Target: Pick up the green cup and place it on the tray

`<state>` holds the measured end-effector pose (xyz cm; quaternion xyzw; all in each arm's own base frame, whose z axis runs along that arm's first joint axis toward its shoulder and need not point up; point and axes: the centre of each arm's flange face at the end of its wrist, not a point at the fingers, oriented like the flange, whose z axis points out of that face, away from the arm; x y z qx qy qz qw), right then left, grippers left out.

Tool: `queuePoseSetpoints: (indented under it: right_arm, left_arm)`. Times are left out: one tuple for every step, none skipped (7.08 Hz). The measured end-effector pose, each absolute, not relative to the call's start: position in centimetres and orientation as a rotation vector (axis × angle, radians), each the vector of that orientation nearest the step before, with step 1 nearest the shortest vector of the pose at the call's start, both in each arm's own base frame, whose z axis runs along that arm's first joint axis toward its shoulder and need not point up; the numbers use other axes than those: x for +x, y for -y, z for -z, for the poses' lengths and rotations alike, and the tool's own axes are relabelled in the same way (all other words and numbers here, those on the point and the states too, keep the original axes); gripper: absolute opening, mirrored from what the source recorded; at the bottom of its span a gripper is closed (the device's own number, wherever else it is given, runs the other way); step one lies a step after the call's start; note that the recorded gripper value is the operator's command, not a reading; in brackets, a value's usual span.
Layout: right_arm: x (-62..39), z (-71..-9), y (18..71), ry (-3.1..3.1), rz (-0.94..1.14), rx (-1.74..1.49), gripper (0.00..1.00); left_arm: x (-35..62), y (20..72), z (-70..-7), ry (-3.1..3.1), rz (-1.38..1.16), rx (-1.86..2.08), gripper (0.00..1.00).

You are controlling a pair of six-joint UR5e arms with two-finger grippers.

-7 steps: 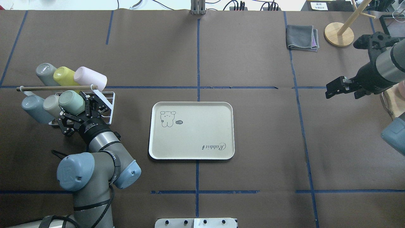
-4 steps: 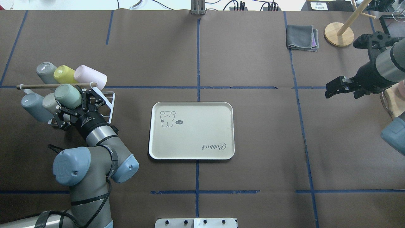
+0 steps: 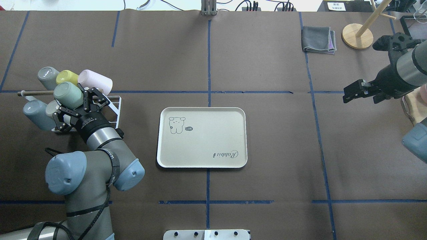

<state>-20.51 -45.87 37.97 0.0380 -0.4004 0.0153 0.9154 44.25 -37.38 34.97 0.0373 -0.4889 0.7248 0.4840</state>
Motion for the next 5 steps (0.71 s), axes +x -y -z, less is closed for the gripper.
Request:
queuePoseSetpoints:
  right_arm:
    - [-20.5,-38.0,45.9,0.824,-0.032,0.078,1.00]
    - [-20.5,-38.0,45.9,0.824,-0.032,0.079,1.00]
    - [-20.5,-37.9,45.9,0.825,-0.031,0.079,1.00]
    - [-20.5,-37.9,45.9,0.825,-0.031,0.080,1.00]
    - [-20.5,-37.9,45.9,0.825,-0.031,0.080,1.00]
  left_arm:
    - [43.5,37.8,-34.3,1.189,-1.763,0.092,0.57]
    - [41.9,38.3,-32.9,1.188,-1.758,0.103,0.57]
    - [39.8,38.8,-30.7,1.180,-1.738,0.137,0.57]
    - [37.8,38.9,-28.4,1.161,-1.706,0.193,0.56]
    - [36.2,38.6,-25.6,1.117,-1.652,0.290,0.53]
